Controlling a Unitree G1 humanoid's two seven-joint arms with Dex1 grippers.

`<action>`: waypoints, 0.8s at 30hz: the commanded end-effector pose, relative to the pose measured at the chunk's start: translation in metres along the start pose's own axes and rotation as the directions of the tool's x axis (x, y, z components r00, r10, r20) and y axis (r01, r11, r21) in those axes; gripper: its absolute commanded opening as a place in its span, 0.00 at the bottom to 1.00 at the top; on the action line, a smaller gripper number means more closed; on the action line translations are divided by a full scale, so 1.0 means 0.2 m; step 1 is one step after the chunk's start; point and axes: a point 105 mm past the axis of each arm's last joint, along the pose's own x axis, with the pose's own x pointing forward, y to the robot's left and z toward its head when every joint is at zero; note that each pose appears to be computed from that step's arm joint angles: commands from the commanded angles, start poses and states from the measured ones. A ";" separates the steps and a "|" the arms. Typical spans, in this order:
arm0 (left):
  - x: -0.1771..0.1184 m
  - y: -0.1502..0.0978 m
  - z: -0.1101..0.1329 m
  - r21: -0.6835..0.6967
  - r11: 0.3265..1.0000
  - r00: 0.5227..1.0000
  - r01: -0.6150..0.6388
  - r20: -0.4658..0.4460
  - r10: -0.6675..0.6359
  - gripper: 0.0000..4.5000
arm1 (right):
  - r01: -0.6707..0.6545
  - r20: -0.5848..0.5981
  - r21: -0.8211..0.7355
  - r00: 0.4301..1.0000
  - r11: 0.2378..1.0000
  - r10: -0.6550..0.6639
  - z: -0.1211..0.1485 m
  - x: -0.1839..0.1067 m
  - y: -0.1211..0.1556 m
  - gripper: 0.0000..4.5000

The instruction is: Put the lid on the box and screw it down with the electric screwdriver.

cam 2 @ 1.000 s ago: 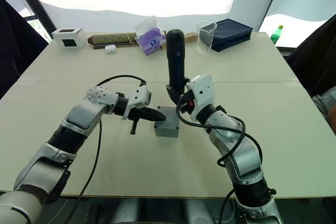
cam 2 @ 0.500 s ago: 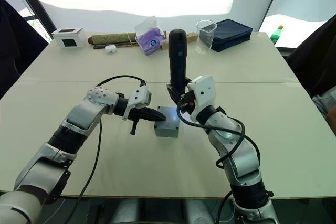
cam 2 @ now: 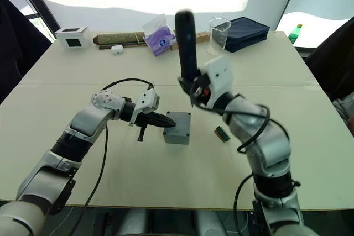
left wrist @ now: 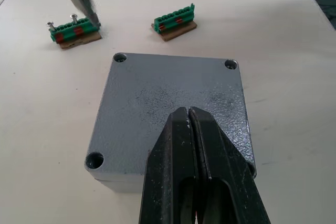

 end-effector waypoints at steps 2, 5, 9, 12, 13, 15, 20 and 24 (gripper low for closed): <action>-0.01 0.06 0.01 -0.143 0.986 0.989 -0.082 0.107 0.098 0.00 | 0.024 0.056 0.002 0.998 1.000 -0.025 0.27 -0.10 -0.12 0.46; -0.03 0.14 0.07 -0.116 0.971 0.965 -0.209 0.136 0.224 0.00 | 0.091 0.017 0.033 0.996 0.995 -0.092 0.30 -0.14 -0.21 0.46; -0.08 0.17 0.28 -0.107 0.972 0.940 -0.207 0.253 0.228 0.00 | 0.325 -0.167 0.128 0.938 0.937 -0.303 0.22 -0.32 -0.51 0.46; -0.07 0.04 0.35 -0.070 0.997 0.962 0.026 0.272 -0.006 0.00 | 0.422 -0.390 0.229 0.865 0.877 -0.314 0.00 -0.45 -0.65 0.46; -0.07 0.02 0.36 -0.061 0.996 0.960 0.061 0.276 -0.042 0.00 | 0.408 -0.465 0.256 0.847 0.876 -0.258 -0.07 -0.48 -0.65 0.46; -0.07 -0.01 0.36 -0.053 0.994 0.961 0.099 0.263 -0.081 0.00 | 0.412 -0.561 0.280 0.803 0.867 -0.201 -0.15 -0.55 -0.66 0.46; 0.02 -0.13 0.32 0.201 0.956 0.973 0.215 0.037 -0.227 0.00 | 0.445 -0.745 0.357 0.666 0.821 -0.037 -0.40 -0.79 -0.58 0.46; 0.07 -0.13 0.32 0.266 0.937 0.971 0.226 0.009 -0.237 0.00 | 0.449 -0.781 0.405 0.622 0.796 0.047 -0.49 -0.83 -0.52 0.46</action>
